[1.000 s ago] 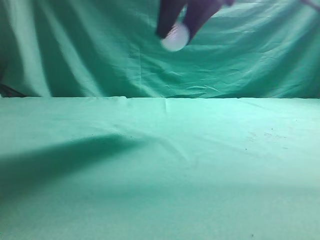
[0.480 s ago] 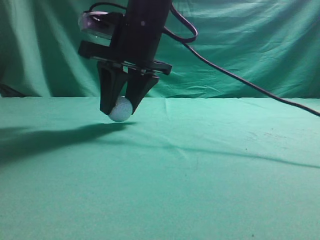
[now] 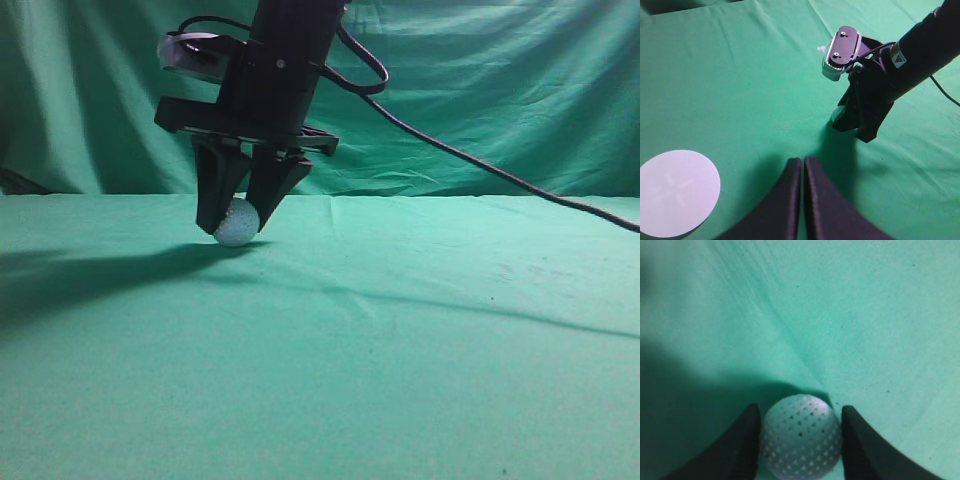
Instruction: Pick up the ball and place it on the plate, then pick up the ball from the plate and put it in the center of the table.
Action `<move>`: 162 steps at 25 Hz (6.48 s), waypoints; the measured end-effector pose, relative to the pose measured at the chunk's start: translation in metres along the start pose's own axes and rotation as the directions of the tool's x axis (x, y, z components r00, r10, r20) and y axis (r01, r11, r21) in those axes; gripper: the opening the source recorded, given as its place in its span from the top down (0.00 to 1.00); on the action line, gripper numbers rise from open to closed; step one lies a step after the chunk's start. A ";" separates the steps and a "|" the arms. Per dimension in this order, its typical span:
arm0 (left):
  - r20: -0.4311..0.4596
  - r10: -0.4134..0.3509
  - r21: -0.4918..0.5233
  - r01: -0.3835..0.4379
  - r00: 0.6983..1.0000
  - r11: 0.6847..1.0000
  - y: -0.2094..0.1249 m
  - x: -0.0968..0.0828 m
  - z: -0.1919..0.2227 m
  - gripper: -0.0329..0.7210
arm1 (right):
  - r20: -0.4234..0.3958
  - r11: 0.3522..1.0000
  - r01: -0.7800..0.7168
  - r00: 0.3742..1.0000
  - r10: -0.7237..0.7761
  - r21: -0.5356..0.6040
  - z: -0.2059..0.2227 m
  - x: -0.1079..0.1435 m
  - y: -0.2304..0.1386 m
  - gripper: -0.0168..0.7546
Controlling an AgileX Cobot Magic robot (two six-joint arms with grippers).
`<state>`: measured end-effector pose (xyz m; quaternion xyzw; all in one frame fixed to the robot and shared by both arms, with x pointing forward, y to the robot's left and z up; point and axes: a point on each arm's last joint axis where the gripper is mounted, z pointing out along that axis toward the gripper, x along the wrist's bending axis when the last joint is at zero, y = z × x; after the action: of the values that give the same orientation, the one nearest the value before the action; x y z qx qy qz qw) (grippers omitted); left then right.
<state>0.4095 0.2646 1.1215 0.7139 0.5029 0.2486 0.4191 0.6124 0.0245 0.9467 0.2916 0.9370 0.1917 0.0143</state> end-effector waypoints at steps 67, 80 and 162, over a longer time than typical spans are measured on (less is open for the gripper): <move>-0.165 -0.115 -0.226 0.076 0.980 0.971 -0.166 -0.011 -0.018 0.96 | 0.234 0.531 0.083 0.947 0.222 -0.843 -0.207 0.116 -0.356 0.88; -0.165 -0.115 -0.226 0.076 0.980 0.971 -0.166 -0.011 -0.018 0.96 | 0.232 0.539 0.079 0.947 0.221 -0.838 -0.185 0.114 -0.363 0.88; -0.301 -0.106 -0.298 0.012 0.948 0.954 -0.209 -0.001 -0.013 0.96 | 0.335 0.544 -0.149 0.646 0.686 -0.826 -0.154 0.092 -0.414 0.88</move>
<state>0.2921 0.2977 0.9513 0.5800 0.5420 0.4177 0.4421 0.2907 -0.2915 0.9453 0.5358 0.6049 0.4396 0.3921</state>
